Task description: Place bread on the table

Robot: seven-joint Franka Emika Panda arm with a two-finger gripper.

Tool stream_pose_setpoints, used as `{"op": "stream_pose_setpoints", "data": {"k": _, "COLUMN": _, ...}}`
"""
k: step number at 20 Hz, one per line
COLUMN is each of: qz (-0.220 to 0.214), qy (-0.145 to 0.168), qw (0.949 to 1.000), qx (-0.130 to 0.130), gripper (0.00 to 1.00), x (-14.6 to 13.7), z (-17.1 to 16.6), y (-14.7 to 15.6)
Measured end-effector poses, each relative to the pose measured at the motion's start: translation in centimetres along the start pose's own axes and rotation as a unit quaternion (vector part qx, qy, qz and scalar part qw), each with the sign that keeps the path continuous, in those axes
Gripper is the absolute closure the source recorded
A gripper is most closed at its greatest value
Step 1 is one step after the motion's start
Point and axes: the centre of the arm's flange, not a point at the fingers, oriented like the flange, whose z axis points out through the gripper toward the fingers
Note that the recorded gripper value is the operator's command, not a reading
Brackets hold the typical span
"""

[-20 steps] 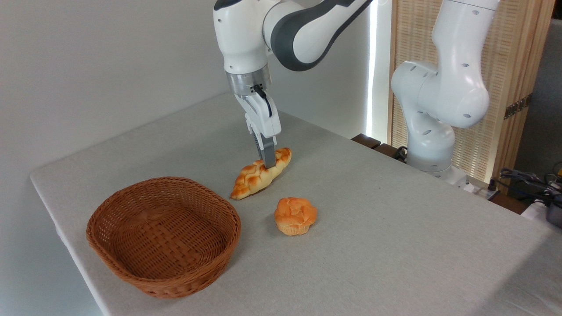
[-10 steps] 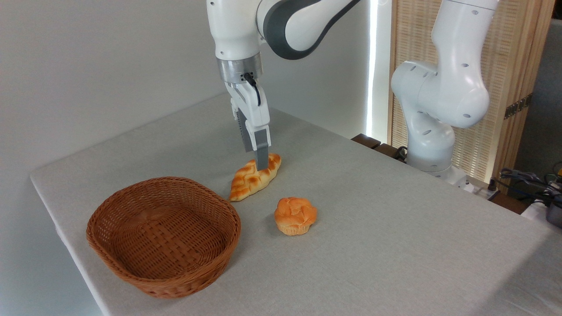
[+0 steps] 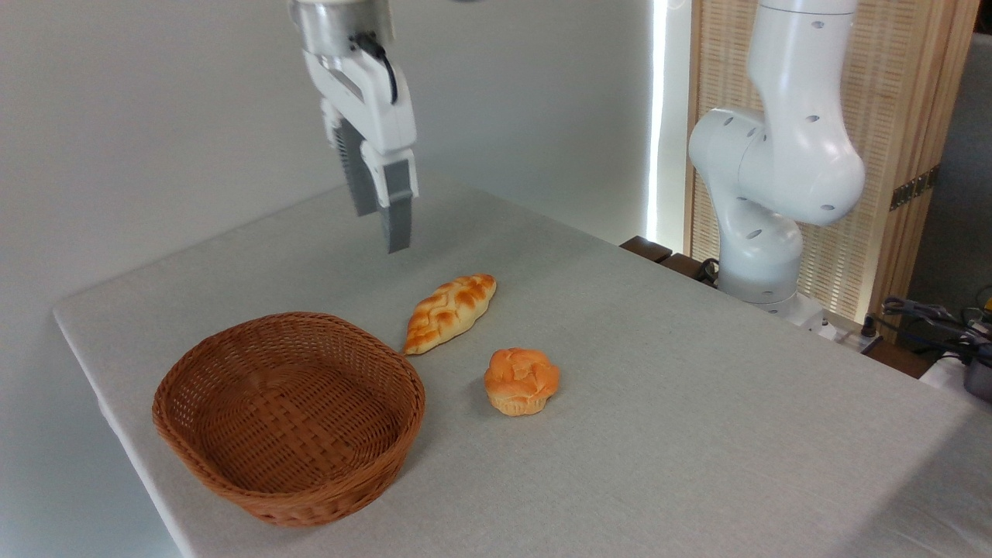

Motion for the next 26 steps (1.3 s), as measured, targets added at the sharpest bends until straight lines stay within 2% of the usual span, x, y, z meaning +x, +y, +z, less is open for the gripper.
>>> {"op": "stream_pose_setpoints", "data": {"k": 3, "qz": -0.033, "qy": 0.005, "qw": 0.9994, "qx": 0.003, "gripper": 0.00, "x": -1.1, "z": -2.6, "y": -4.0}}
{"op": "stream_pose_setpoints", "data": {"k": 5, "qz": -0.045, "qy": 0.003, "qw": 0.9990, "qx": 0.002, "gripper": 0.00, "x": -1.7, "z": -3.4, "y": -5.2}}
{"op": "stream_pose_setpoints", "data": {"k": 7, "qz": -0.047, "qy": -0.002, "qw": 0.9989, "qx": -0.002, "gripper": 0.00, "x": -1.7, "z": -3.8, "y": -5.7}}
{"op": "stream_pose_setpoints", "data": {"k": 11, "qz": -0.048, "qy": -0.014, "qw": 0.9987, "qx": 0.008, "gripper": 0.00, "x": -1.7, "z": -4.1, "y": -6.5}}
{"op": "stream_pose_setpoints", "data": {"k": 15, "qz": -0.063, "qy": -0.013, "qw": 0.9978, "qx": 0.012, "gripper": 0.00, "x": -2.9, "z": -4.6, "y": -7.7}}
{"op": "stream_pose_setpoints", "data": {"k": 26, "qz": -0.069, "qy": -0.023, "qw": 0.9972, "qx": 0.019, "gripper": 0.00, "x": -3.5, "z": -4.5, "y": -8.3}}
